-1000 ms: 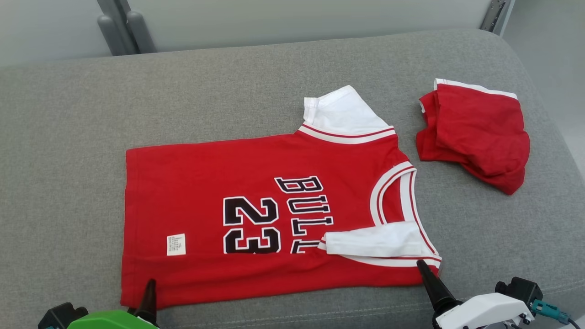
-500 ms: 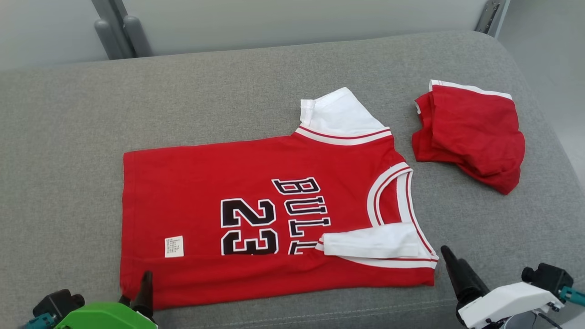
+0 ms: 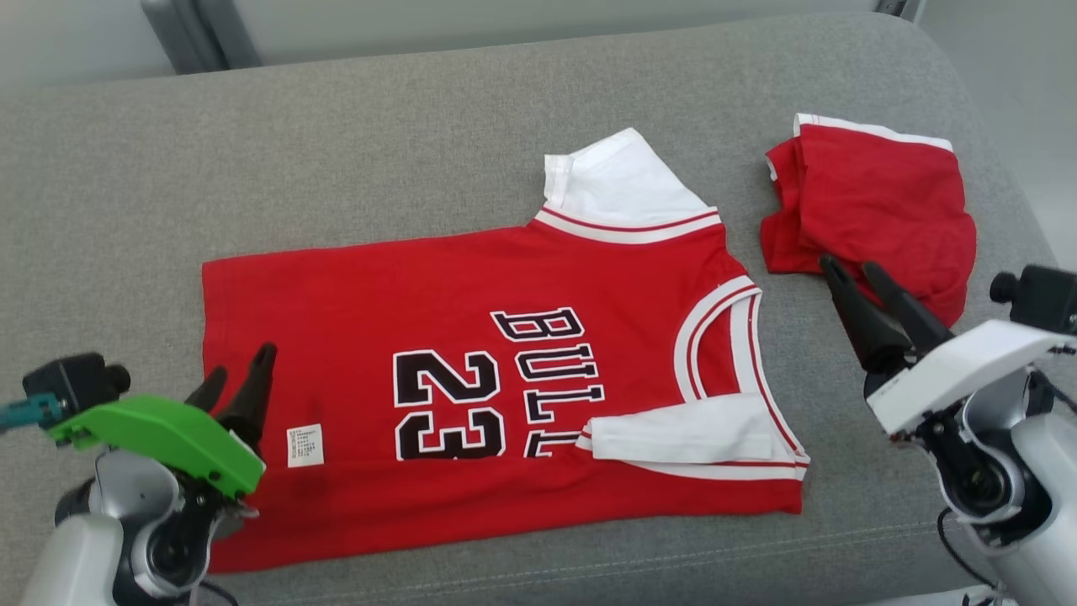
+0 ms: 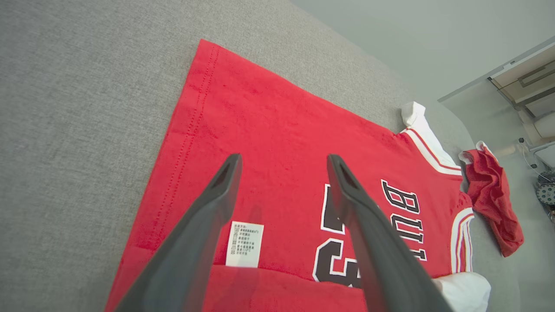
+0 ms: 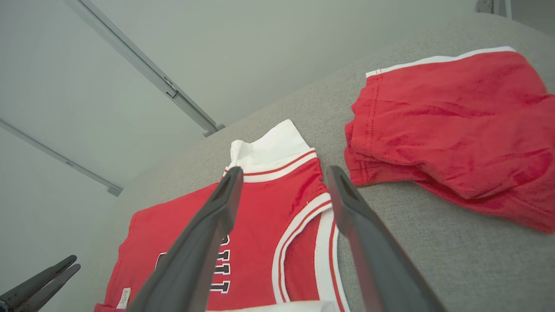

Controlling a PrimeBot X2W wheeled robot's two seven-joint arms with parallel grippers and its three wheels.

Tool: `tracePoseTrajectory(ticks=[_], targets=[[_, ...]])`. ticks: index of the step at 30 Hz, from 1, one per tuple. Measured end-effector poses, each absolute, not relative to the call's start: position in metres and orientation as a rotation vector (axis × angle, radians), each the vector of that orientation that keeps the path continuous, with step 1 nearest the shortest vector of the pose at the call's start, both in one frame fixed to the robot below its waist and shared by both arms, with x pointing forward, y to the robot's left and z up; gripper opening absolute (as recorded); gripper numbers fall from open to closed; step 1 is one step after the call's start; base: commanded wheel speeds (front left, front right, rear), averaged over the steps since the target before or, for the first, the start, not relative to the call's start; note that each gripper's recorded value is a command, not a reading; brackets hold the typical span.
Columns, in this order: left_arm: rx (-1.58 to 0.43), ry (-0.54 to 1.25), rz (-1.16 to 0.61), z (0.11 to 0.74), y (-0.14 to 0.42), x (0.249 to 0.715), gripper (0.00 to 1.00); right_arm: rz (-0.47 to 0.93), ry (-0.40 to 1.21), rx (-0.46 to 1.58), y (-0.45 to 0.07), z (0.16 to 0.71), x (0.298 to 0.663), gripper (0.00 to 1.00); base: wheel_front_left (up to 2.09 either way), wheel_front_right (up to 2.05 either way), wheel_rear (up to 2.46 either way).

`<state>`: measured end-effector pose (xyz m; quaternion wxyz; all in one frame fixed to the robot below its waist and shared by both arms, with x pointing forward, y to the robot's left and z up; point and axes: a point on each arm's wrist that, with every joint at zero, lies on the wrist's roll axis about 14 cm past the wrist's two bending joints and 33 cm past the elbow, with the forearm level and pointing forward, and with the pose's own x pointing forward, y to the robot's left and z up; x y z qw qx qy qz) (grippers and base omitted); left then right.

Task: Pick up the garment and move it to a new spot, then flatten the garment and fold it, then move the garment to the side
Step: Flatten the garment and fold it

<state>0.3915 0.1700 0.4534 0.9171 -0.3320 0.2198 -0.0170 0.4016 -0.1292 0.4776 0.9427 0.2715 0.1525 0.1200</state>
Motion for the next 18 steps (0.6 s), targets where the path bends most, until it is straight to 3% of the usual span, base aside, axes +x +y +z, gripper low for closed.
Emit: tracePoseTrajectory(ticks=[8,18], targets=[[-0.654,0.498,-0.144,0.479,0.166,0.443,1.0,0.332,0.412,0.418,-0.12,0.477,0.452,1.0,0.0,0.0,0.0],[-0.631,0.631,-0.158,0.464,0.184,0.482,1.0,0.387,0.538,0.25,-0.104,0.455,0.501,1.0,0.0,0.0,0.0]])
